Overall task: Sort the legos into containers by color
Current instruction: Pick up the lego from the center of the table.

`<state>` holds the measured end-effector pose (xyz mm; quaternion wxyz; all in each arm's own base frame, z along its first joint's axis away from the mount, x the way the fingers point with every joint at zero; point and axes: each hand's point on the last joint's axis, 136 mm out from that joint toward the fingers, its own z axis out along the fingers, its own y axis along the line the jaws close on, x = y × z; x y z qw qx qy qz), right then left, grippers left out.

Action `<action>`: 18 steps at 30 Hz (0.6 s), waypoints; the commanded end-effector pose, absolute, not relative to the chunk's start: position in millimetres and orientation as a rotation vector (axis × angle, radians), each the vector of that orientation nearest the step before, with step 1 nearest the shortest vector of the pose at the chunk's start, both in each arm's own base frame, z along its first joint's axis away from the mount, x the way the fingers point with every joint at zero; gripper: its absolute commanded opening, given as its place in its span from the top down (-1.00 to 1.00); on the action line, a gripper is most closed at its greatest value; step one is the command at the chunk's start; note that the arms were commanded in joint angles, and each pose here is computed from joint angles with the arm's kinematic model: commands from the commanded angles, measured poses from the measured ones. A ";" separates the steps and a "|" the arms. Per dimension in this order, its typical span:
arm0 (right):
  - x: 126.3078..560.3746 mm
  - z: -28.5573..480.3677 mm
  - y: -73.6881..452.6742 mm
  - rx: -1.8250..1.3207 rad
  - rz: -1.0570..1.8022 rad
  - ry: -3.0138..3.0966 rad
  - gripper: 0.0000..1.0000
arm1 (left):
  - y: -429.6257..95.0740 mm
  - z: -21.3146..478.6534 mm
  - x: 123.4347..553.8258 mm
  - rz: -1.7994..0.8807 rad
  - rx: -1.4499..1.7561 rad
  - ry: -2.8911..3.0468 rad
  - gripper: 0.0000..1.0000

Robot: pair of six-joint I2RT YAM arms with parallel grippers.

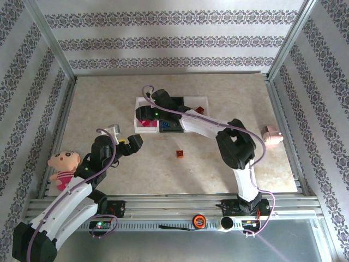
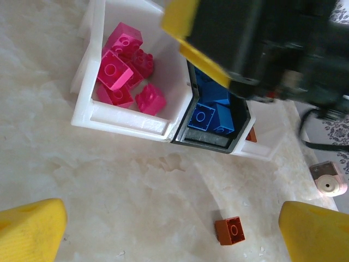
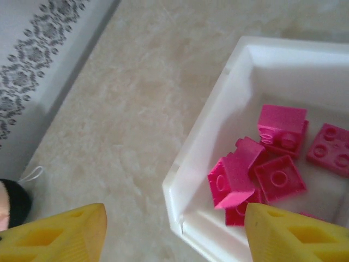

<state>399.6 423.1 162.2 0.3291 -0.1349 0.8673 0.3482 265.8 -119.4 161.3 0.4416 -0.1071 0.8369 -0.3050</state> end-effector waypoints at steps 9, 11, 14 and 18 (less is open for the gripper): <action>327.1 129.3 315.9 -0.285 0.628 2.382 -0.48 | -128.1 168.6 270.9 -0.772 -0.213 2.070 -0.99; 312.6 108.4 291.5 -0.270 0.530 2.443 -0.49 | -128.2 167.0 271.7 -0.772 -0.216 2.071 -0.99; 292.4 80.2 267.7 -0.262 0.428 2.525 -0.49 | -128.4 162.5 272.1 -0.769 -0.220 2.082 -0.99; 272.6 50.2 259.2 -0.299 0.337 2.602 -0.49 | -128.7 158.3 273.1 -0.770 -0.224 2.086 -0.99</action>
